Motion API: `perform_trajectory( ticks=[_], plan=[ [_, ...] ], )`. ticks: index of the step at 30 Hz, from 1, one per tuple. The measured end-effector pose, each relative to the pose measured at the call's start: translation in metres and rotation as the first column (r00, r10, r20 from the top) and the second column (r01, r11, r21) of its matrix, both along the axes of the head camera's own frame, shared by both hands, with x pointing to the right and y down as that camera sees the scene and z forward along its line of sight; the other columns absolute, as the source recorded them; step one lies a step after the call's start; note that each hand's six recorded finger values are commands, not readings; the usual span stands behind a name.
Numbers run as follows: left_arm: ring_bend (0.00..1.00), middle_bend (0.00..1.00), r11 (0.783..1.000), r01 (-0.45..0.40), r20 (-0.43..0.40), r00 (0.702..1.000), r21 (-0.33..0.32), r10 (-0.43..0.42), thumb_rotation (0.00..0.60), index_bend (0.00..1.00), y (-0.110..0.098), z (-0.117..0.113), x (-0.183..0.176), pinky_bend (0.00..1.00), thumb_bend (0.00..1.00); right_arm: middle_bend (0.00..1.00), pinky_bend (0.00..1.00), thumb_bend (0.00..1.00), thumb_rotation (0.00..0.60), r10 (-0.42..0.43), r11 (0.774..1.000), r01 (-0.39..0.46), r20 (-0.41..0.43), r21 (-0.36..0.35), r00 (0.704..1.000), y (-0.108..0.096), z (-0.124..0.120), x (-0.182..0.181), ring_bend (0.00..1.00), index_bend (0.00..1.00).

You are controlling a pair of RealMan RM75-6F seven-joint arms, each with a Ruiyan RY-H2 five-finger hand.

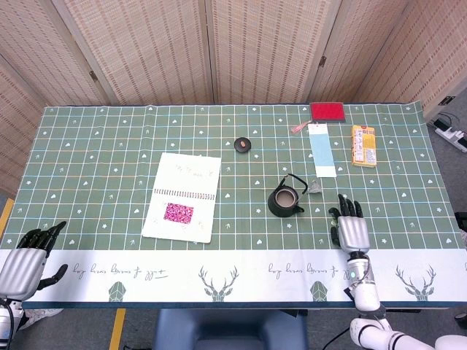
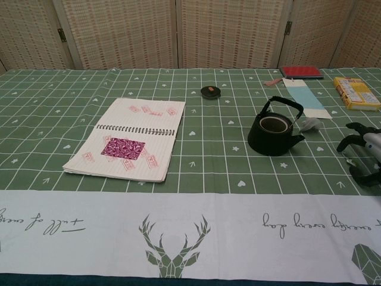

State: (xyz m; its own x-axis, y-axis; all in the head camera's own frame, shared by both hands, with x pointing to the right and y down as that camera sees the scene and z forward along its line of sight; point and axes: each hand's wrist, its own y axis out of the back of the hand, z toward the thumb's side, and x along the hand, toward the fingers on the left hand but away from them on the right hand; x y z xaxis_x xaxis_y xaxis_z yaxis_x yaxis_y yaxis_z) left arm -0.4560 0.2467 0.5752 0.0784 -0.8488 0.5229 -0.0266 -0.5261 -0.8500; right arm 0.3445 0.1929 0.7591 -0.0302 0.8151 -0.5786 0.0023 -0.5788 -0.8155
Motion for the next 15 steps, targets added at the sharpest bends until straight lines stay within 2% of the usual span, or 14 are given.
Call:
perform_trajectory(
  ticks=[15],
  plan=[
    [0.18,0.13,1.000,0.001,0.006,1.000,-0.003,-0.001,0.600,0.02,-0.0003,0.0011,-0.0006,0.14,0.28,0.00,0.00,0.45,0.600,-0.007,1.000,0.007,0.007,0.014,1.000,0.0023,-0.0025,0.0020,0.00,0.35]
  ],
)
